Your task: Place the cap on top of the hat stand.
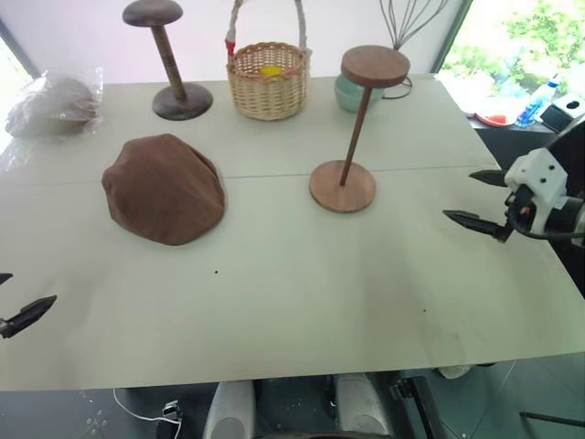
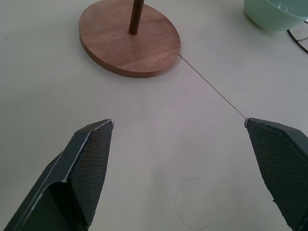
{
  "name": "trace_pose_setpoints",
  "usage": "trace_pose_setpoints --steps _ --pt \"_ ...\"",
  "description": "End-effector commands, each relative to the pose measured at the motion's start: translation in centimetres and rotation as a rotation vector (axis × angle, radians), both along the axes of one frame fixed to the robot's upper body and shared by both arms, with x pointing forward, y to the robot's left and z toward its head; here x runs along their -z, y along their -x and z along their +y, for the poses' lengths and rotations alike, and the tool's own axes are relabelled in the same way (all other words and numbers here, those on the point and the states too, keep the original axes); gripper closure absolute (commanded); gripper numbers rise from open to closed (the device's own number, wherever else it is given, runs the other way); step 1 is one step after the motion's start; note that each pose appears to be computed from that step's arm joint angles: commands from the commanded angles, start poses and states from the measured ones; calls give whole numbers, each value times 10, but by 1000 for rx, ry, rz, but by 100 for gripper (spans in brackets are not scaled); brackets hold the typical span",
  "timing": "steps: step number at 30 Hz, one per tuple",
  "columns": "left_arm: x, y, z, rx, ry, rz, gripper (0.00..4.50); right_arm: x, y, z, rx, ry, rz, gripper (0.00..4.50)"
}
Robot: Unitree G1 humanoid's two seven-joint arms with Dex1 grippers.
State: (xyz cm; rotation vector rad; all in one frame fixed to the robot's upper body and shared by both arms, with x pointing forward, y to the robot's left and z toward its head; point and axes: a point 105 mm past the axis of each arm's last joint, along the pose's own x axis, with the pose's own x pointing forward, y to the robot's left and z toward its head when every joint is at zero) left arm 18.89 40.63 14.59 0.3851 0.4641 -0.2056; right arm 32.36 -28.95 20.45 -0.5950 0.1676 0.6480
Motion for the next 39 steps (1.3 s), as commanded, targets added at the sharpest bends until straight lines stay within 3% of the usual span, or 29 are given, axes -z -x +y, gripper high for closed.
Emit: trace_pose_setpoints --steps 1,11,18,22,28,34,39 --pt "-13 0 0 7 -28 -42 0 -14 -1 0 1 2 -50 2" --pt "-25 -12 2 -13 -22 -110 0 -20 -1 -1 9 -13 -71 2" --pt "-44 -27 -29 121 -81 -153 0 -33 1 9 -33 -26 -74 2" --pt "-61 -42 -69 285 -210 -191 0 -59 15 41 -198 -58 -54 2" --pt "-93 -83 -115 336 -398 -361 0 -86 51 100 -454 -89 -5 2" --pt "-78 -101 -154 446 -572 -350 0 -103 71 135 -575 -128 1 2" --pt "-51 -103 -174 561 -636 -267 0 -100 72 137 -559 -115 0 2"
